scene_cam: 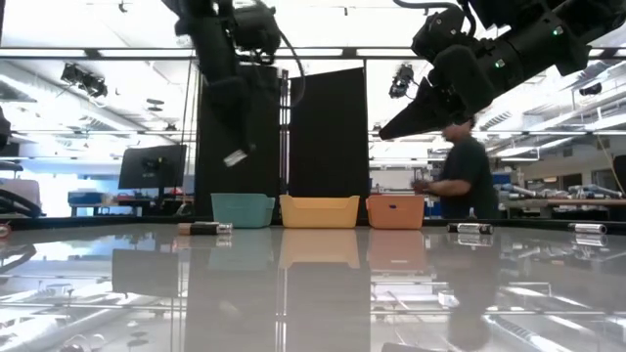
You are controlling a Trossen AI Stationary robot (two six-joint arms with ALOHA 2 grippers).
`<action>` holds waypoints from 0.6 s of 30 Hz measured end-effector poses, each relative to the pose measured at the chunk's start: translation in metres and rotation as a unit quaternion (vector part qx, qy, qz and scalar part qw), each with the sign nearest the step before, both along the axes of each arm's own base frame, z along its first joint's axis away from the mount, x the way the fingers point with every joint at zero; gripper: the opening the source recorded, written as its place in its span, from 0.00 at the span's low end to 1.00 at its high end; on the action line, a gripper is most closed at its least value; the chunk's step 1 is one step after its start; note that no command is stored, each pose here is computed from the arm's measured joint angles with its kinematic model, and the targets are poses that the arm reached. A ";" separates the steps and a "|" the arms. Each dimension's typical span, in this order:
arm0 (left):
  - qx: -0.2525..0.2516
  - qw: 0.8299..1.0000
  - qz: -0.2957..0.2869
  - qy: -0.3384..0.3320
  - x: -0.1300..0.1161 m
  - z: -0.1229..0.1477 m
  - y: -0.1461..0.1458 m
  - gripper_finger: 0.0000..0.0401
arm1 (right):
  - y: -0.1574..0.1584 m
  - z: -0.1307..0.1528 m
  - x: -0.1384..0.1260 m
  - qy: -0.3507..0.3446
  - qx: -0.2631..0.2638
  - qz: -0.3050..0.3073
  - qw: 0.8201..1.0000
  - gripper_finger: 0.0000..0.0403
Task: Sort batteries
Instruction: Put the silver battery into the green bin
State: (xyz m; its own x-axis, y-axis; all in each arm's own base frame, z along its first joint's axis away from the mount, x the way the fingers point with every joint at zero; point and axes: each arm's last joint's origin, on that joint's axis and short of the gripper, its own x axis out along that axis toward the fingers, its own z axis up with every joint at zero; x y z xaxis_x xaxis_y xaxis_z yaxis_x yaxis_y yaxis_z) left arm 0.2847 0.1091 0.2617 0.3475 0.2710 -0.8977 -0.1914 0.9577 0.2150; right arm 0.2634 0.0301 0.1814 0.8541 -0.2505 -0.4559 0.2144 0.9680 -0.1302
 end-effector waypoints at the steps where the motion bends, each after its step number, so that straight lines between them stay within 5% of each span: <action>1: 0.001 1.000 0.010 -0.013 0.000 0.002 0.012 0.11 | 0.000 0.000 0.000 0.000 0.000 -0.001 1.000 0.04; 9: -0.007 0.998 0.064 0.005 -0.001 -0.023 0.086 0.11 | 0.000 0.001 0.000 -0.003 0.001 -0.002 1.000 0.03; 18: -0.041 0.989 0.136 0.044 0.009 -0.070 0.135 0.11 | 0.000 0.000 0.000 -0.001 0.001 -0.002 1.000 0.04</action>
State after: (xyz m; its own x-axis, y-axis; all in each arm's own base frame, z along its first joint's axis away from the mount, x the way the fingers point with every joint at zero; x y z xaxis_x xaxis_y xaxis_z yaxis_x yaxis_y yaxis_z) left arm 0.2941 0.2444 0.1918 0.1911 0.2682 -0.9442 -0.4291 0.8880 0.1654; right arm 0.2634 0.0300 0.1816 0.8544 -0.2531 -0.4538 0.2185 0.9674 -0.1282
